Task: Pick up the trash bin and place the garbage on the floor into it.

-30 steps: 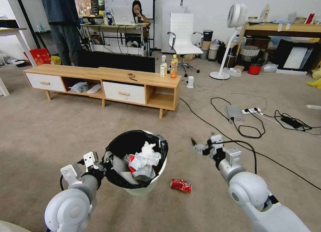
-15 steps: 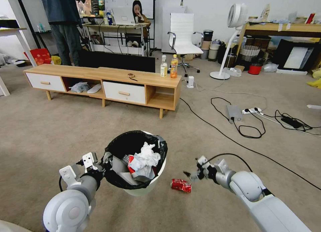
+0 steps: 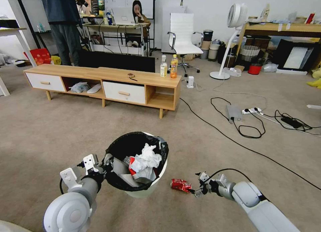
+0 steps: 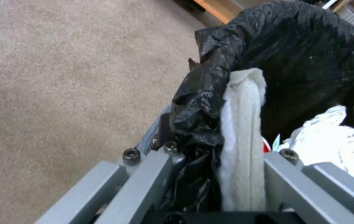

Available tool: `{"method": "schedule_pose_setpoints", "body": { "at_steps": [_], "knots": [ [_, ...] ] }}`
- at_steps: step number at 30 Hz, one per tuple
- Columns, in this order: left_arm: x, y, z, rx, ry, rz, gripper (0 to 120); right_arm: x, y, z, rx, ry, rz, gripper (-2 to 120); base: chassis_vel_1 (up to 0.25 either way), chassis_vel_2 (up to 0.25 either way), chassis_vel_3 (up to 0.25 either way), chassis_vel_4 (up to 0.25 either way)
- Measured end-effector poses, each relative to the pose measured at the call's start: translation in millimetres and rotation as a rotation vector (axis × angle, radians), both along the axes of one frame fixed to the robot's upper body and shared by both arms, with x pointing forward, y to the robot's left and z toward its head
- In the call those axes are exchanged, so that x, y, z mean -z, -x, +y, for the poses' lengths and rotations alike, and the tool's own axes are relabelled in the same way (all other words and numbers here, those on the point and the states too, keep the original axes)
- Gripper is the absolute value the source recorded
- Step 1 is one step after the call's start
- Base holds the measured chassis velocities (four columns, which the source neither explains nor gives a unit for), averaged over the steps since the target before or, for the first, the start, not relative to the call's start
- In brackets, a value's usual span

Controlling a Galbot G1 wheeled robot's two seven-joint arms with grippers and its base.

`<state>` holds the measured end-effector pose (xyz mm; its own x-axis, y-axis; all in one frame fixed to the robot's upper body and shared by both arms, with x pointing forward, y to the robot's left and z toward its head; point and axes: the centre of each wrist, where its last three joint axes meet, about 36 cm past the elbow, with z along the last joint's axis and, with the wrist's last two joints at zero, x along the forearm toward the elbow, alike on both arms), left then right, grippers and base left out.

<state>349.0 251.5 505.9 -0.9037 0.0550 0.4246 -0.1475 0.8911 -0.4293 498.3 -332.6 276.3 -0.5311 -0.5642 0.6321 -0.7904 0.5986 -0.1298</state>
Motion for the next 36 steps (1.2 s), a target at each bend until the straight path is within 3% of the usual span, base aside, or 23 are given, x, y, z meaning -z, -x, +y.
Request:
{"method": "schedule_pose_setpoints", "body": {
  "at_steps": [17,36],
  "knots": [
    [6.4,6.0,-2.7,0.004,-0.007,0.013,7,54.5,-40.9,37.2,0.064,-0.094,-0.027,100,0.000,0.000,0.000,0.000],
    [12.0,5.3,-1.2,-0.002,-0.007,0.022,7,92.6,-42.0,53.1,0.078,-0.034,0.035,100,0.000,0.000,0.000,0.000]
  ]
}}
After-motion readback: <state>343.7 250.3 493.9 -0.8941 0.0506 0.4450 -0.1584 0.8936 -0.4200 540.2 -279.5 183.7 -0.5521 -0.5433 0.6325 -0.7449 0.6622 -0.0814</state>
